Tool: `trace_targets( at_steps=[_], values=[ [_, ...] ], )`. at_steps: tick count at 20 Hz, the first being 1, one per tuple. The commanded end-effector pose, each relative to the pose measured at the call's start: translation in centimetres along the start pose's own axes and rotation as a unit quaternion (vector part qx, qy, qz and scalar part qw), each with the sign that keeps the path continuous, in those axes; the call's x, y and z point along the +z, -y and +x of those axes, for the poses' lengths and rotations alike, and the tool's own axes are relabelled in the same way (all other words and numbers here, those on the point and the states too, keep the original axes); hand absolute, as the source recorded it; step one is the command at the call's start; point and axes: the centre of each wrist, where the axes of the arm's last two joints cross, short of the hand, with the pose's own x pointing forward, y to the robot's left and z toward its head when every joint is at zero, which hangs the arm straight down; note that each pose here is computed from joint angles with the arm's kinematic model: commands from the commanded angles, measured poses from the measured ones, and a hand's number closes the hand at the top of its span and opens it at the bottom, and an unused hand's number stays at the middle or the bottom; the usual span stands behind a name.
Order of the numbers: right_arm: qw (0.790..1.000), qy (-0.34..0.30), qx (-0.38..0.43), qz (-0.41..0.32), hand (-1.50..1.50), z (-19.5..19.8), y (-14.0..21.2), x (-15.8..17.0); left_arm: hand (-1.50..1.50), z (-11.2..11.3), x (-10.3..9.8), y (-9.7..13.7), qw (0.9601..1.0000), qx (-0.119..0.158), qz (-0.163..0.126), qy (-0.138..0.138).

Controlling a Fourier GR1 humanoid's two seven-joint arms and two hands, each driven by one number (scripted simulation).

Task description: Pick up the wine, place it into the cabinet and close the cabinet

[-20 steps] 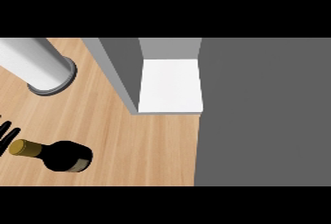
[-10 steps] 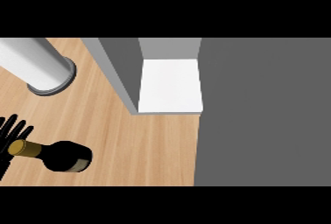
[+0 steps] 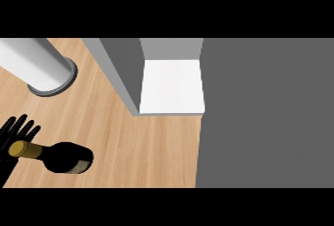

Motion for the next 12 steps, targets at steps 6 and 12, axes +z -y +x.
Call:
trace_targets(
  at_steps=[6,12],
  values=[
    [0.999,0.033,-0.023,0.015,-1.5,3.0,-1.2,3.1,-1.5,-3.2,-0.5,0.6,0.9998,0.013,-0.014,-0.004],
    [0.999,0.039,-0.022,0.021,-1.5,3.2,-0.7,3.4,-1.5,-4.7,-0.5,-0.6,1.0,0.008,-0.002,-0.005]
  ],
)
